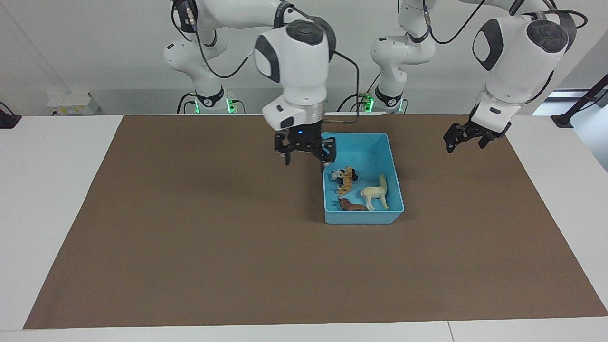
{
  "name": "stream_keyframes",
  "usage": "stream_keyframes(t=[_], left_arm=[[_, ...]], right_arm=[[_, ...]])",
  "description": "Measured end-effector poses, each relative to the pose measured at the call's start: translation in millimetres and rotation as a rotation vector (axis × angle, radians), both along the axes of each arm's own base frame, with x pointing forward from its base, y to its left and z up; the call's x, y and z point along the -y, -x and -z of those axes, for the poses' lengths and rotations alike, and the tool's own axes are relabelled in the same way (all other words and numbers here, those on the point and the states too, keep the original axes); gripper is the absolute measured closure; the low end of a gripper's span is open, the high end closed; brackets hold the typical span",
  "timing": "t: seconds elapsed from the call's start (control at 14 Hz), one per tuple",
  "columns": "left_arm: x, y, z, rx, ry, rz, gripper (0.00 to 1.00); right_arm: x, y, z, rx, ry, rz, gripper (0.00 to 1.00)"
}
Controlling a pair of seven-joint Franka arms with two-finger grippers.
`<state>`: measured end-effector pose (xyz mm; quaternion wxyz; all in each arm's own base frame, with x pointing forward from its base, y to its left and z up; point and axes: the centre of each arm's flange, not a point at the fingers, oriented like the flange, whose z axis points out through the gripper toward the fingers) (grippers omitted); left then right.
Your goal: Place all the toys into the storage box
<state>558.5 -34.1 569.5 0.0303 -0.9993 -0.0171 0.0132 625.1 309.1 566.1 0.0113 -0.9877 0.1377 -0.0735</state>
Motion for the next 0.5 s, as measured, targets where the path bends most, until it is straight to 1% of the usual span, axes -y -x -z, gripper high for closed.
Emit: stream_keyframes(t=[0.07,0.21,0.36,0.5], left_arm=[[0,4,-5,0.006,0.0,0.0,0.0],[-4,10,-10,0.004,0.0,-0.008,0.0],[-14,10,-12,-0.002,-0.001,-0.024,0.0],[-17,13,-18,-0.02,-0.002,-0.031,0.0]], right_arm=[[49,-17.6,-4,-0.009,0.017,-0.044,0.0],[142,-42.9,0,-0.045,0.053,-0.155,0.0],[214,-52.8,8,-0.084,0.073,-0.24,0.0],[275,-50.4,15,-0.128,0.073,-0.271,0.0]])
